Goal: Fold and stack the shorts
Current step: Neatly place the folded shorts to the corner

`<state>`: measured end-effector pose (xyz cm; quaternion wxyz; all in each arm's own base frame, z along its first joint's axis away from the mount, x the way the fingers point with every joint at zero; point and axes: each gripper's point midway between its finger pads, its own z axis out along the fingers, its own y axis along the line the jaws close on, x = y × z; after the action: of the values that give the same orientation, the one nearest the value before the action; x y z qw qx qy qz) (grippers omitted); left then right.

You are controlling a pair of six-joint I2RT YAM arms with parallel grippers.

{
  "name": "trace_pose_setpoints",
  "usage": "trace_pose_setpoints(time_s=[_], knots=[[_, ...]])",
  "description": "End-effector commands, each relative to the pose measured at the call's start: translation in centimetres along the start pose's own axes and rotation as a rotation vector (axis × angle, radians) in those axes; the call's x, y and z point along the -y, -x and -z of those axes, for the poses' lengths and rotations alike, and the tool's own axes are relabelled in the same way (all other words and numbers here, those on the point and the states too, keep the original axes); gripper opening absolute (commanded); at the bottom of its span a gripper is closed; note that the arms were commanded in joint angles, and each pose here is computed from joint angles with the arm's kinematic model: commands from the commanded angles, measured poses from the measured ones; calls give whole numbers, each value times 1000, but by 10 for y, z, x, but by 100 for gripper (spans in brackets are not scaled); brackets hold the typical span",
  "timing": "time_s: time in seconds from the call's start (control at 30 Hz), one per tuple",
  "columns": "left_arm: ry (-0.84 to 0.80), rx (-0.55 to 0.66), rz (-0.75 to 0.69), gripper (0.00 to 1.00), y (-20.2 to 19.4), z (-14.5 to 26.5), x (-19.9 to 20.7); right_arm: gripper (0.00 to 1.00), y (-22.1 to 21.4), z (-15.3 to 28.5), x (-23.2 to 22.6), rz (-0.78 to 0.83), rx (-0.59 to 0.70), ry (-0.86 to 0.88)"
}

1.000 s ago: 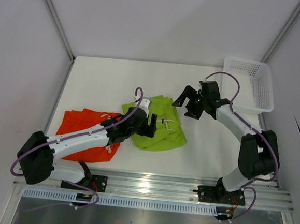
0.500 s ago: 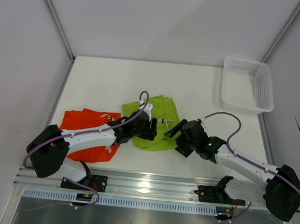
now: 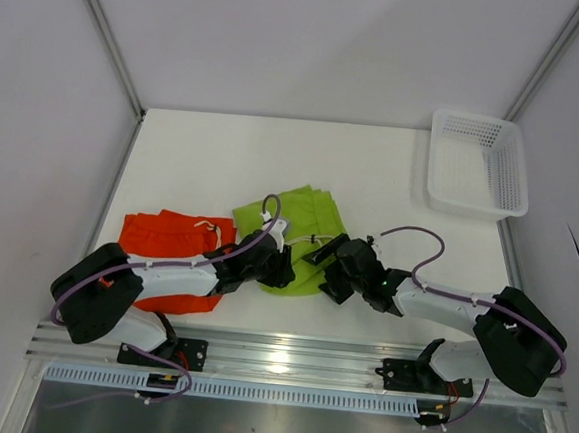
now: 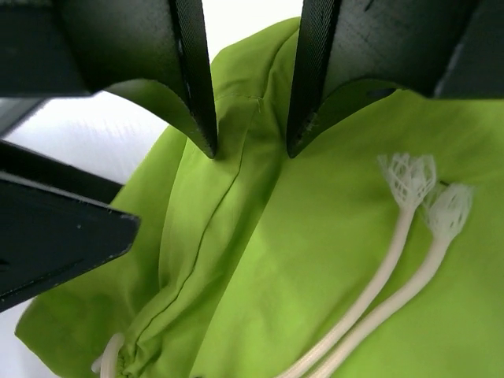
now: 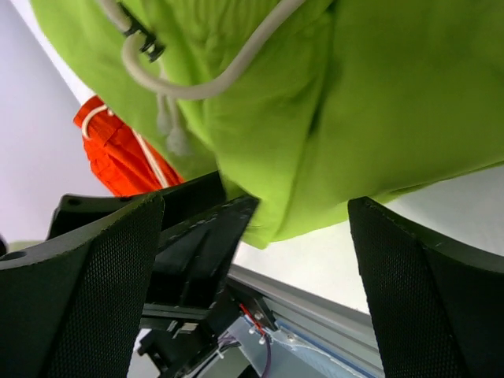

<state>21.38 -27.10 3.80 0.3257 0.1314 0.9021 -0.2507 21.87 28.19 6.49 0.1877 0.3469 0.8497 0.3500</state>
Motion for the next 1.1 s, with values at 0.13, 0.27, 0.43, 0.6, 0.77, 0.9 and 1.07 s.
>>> trace_pose_setpoints(time_s=[0.13,0.27,0.43,0.6,0.77,0.9,1.07], knots=[[-121,-2,84,42,-4,-6,22,100,-2,-7,-9,-27,19,51],[-91,10,85,41,5,-5,22,99,-6,-4,7,-24,30,12],[-61,49,68,41,16,1,22,100,-6,-1,25,-47,35,-15],[-82,56,55,41,17,4,32,99,-8,-14,26,-51,28,-10],[-109,39,59,41,14,5,44,94,-9,-25,22,-37,20,-8],[-133,23,50,41,10,3,52,77,0,-31,23,-23,36,-18],[-202,28,39,41,19,13,69,32,23,-36,19,-2,68,-31]])
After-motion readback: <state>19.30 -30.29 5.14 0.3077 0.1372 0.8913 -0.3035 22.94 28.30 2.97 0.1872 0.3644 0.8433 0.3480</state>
